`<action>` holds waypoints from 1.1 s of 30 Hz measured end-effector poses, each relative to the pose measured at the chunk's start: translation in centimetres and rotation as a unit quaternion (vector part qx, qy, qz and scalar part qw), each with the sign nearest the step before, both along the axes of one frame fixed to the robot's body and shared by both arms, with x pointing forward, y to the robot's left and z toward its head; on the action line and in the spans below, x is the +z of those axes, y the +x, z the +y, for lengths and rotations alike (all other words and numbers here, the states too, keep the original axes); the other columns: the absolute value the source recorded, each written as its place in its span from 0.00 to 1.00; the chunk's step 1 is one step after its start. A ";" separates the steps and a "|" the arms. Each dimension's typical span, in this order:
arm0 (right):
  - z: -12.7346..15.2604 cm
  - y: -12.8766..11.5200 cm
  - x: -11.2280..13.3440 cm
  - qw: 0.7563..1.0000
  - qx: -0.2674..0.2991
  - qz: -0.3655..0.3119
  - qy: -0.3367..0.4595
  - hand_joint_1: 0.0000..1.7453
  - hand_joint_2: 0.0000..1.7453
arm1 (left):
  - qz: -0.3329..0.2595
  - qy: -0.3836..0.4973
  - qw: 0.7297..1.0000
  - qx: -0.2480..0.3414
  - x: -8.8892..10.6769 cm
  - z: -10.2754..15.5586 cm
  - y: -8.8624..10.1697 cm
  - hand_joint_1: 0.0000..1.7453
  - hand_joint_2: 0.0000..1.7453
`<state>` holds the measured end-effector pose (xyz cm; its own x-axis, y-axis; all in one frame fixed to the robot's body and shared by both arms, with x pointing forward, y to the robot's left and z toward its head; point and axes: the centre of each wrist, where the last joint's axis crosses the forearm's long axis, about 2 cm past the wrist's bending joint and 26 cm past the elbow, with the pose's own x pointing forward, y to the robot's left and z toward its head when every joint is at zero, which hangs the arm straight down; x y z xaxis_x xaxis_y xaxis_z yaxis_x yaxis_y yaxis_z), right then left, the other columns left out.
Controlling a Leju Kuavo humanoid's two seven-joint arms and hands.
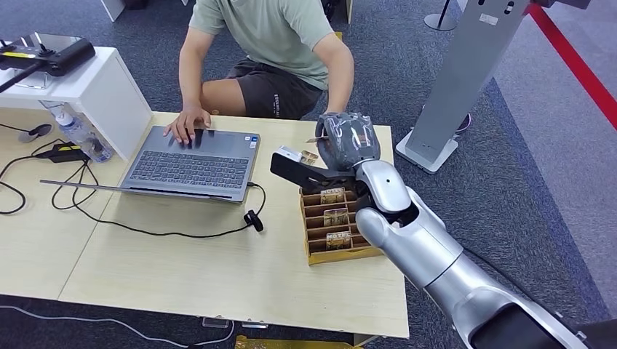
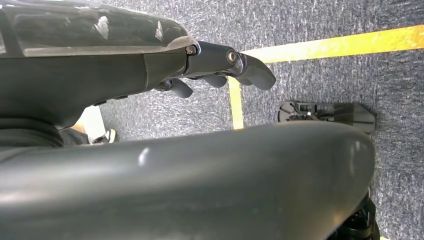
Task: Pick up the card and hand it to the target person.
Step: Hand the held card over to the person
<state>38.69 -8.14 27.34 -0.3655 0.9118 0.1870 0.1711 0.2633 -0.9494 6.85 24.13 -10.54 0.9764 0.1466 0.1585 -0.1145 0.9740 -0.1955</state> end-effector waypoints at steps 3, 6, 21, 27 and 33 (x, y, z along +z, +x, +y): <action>0.1 0.2 -0.3 1.000 -0.005 0.002 -0.010 0.00 1.00 | 0.001 -0.001 1.000 0.000 0.0 0.0 0.0 0.00 0.00; 0.2 0.4 -0.6 1.000 -0.008 0.005 -0.018 0.00 1.00 | 0.002 -0.002 1.000 -0.001 0.0 0.0 0.0 0.00 0.00; 0.3 0.7 -1.0 1.000 -0.002 0.013 0.004 0.00 1.00 | -0.003 -0.001 1.000 0.005 0.0 0.0 0.0 0.00 0.00; -1.1 -0.3 -1.0 0.992 0.040 0.034 0.115 0.00 1.00 | -0.004 0.001 1.000 0.013 0.0 0.0 -0.2 0.00 0.00; -4.5 -2.5 -2.8 0.953 0.103 0.080 0.275 0.00 1.00 | -0.002 0.000 1.000 0.021 -0.1 0.0 -0.4 0.00 0.00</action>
<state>36.19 -12.64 24.57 -0.4524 0.5728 0.6835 -0.0723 0.7404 -0.6683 6.42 24.14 -10.61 0.9686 0.1877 0.1628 -0.1547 0.9683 -0.1960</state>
